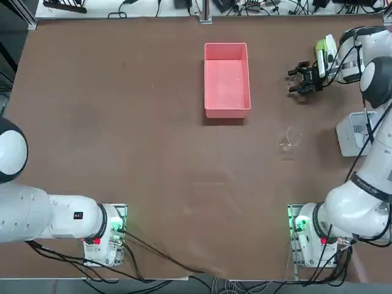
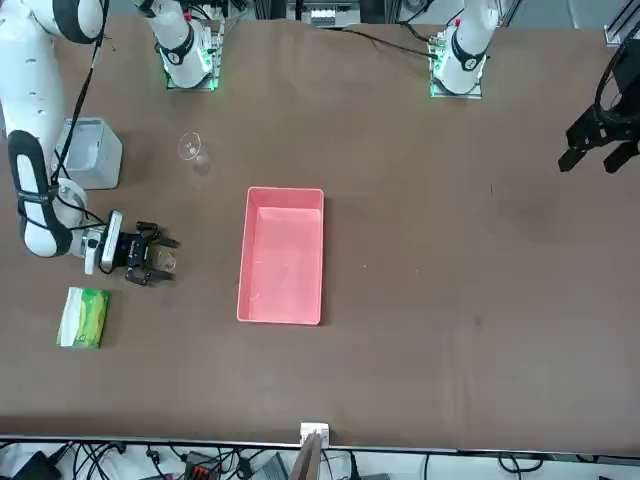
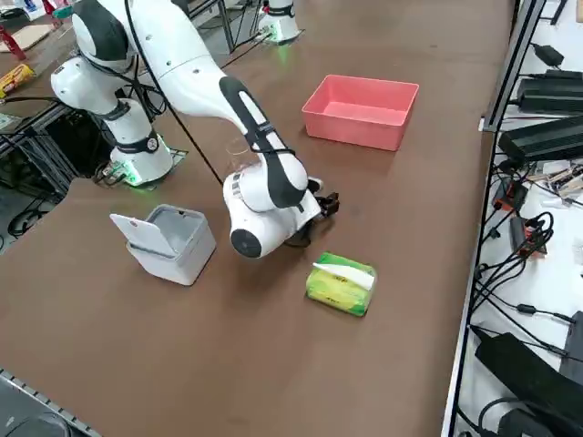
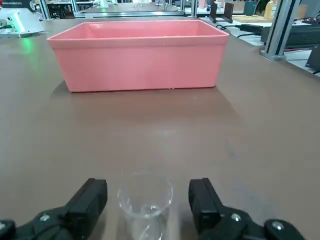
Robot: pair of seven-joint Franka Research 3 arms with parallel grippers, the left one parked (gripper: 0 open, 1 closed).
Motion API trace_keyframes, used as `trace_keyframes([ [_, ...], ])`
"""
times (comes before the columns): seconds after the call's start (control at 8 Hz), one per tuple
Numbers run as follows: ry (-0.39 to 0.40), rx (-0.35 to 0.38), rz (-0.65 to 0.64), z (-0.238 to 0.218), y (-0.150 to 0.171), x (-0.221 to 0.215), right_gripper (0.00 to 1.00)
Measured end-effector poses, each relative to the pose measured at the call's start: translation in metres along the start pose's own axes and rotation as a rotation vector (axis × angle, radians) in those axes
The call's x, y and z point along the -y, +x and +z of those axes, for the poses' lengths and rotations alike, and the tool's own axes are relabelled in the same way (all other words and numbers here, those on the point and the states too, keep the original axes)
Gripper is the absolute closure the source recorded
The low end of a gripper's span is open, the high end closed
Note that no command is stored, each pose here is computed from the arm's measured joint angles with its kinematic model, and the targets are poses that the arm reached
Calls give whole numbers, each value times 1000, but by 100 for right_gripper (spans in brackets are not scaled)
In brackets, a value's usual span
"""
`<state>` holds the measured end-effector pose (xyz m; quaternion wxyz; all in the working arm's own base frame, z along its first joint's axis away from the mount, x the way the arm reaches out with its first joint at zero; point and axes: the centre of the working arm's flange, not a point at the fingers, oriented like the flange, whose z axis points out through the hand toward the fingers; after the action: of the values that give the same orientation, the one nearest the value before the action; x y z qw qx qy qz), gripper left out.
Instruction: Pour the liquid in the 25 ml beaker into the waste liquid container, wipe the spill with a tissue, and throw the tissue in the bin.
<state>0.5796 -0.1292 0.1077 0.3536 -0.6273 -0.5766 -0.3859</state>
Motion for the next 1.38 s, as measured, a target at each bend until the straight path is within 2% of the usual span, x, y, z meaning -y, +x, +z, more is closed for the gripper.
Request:
trace_keyframes([
  [0.38, 0, 43, -20, -28, -9, 3, 0],
  [0.62, 10, 97, -62, -67, -3, 4, 0],
  [1.0, -29, 199, -97, -140, 36, 1, 0],
  [1.38, -53, 328, 45, -186, 96, -3, 0],
])
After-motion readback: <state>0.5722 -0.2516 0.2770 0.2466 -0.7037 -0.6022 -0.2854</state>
